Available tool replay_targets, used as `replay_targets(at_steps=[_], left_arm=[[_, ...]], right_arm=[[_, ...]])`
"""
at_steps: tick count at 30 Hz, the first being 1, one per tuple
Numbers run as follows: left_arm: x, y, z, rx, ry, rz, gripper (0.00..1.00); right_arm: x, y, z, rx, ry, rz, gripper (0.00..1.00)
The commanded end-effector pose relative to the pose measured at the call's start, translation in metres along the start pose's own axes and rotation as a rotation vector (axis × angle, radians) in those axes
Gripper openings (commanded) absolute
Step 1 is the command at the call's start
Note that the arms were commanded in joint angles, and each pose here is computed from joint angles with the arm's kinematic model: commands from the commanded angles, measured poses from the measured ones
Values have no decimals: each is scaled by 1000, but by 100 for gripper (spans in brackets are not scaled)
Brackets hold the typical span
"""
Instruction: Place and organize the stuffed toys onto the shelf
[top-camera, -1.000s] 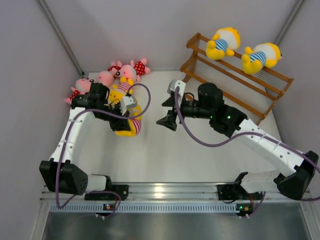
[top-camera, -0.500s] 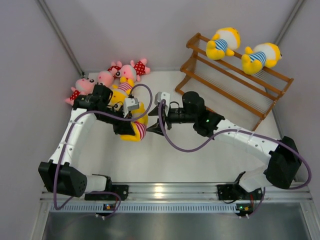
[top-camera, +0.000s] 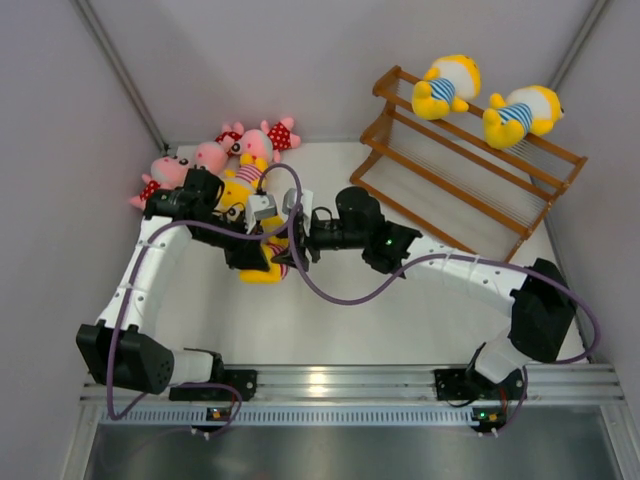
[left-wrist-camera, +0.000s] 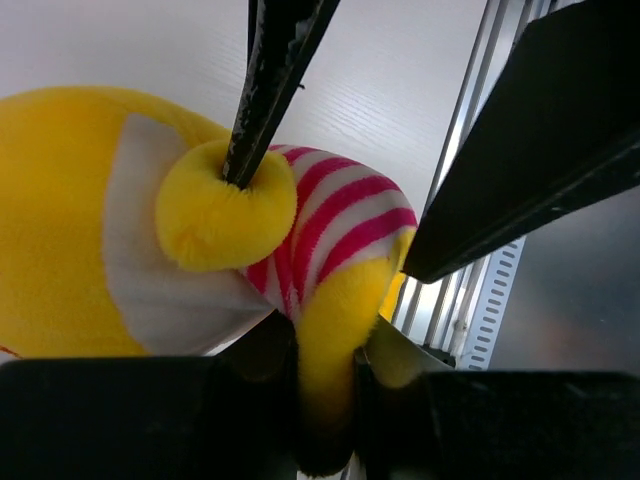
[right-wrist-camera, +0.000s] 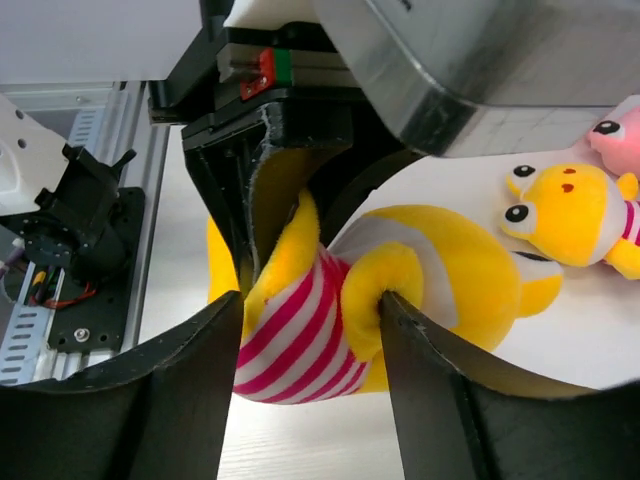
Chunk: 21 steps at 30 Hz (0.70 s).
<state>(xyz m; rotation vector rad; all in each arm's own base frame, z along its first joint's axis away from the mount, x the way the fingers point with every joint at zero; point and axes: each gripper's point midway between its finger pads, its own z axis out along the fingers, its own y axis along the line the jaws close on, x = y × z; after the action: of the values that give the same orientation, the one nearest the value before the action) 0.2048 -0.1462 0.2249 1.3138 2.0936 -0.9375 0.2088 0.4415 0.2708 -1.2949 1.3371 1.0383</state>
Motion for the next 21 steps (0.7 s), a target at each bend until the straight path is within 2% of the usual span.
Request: replay_targets(at_steps=[1,5,6,7,11,14,21], left_arm=[[-21,-14,-7,39,-72,46,0],[-22,-15,-7,44,-76,43,0],[-25,-14,-8,39,-81,50,0],[-26,-14,-9,36,-81,52,0],[-29,-10,-11,20,-75,66,0],[-28,-8,-10,22,-68,63,0],[-38,-15,-11,54,-115,61,0]], right_arm=[[-2,-3,11,12,17,34,54],[11,-6,15,14,68,42,38],[19,-4,14,9,98,50,37],[21,-1,13,-6,104,50,38],[32,21,5,-105,123,70,53],[35,27,-2,-102,118,60,53],[39,10,7,-5,135,71,42]])
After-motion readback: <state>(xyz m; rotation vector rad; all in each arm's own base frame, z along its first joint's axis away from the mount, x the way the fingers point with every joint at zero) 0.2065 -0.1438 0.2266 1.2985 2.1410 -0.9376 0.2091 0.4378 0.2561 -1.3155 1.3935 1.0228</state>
